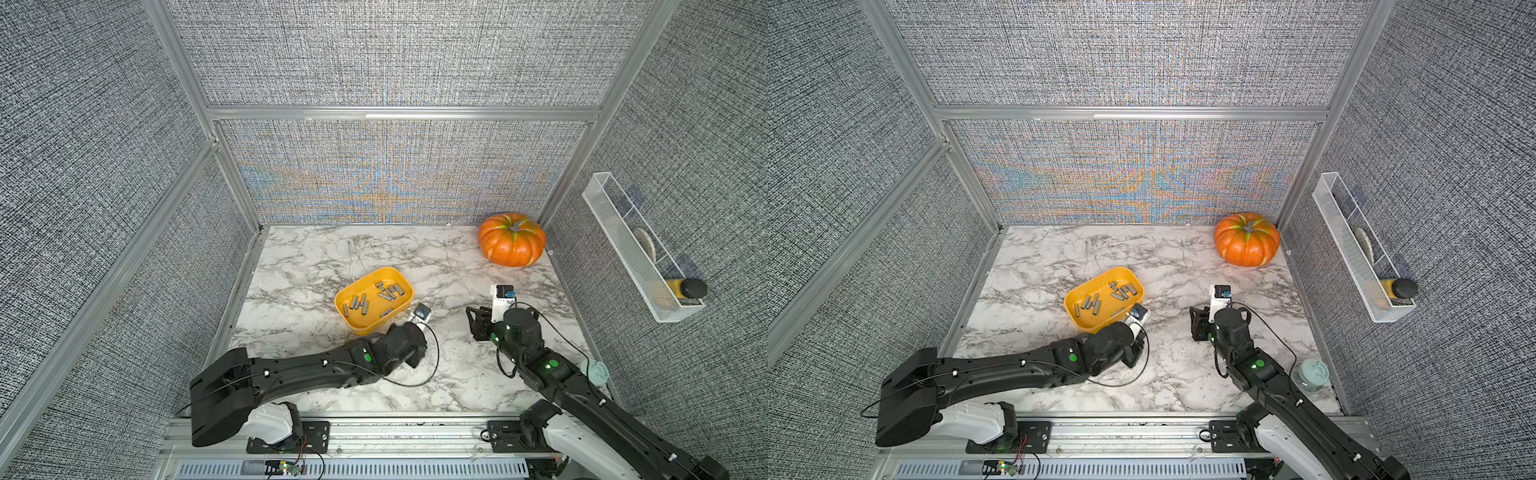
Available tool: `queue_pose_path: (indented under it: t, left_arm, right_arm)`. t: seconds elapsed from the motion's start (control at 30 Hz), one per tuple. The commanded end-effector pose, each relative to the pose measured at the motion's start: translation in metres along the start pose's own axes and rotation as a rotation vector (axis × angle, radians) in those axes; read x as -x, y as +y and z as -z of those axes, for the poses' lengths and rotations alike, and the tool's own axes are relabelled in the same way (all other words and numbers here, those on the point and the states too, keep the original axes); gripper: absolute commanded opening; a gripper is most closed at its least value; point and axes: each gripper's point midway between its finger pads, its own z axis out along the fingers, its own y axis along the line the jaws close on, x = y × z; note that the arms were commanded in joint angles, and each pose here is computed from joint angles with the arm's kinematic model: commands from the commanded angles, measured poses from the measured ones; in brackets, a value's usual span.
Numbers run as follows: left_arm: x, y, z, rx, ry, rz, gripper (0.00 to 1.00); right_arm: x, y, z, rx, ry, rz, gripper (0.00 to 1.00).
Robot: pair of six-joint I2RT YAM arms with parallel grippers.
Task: Put the socket on the desktop into the storage box
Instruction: Place the socket head in the storage box, then reset both arms
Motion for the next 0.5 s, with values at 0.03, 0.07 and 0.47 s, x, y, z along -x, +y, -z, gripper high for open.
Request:
queue_pose_path:
  t: [0.03, 0.07, 0.47]
  left_arm:
    - [0.048, 0.064, -0.010, 0.127, -0.152, 0.236, 0.00]
    - [0.051, 0.077, -0.015, 0.150, -0.158, 0.263, 0.00]
    - [0.026, 0.151, -0.070, 0.292, -0.066, 0.382, 0.24]
  right_arm:
    - [0.004, 0.015, 0.001, 0.076, -0.006, -0.029, 0.47]
    - [0.003, 0.016, 0.001, 0.086, -0.005, -0.033, 0.47]
    - [0.002, 0.014, 0.003, 0.091, -0.030, -0.042, 0.48]
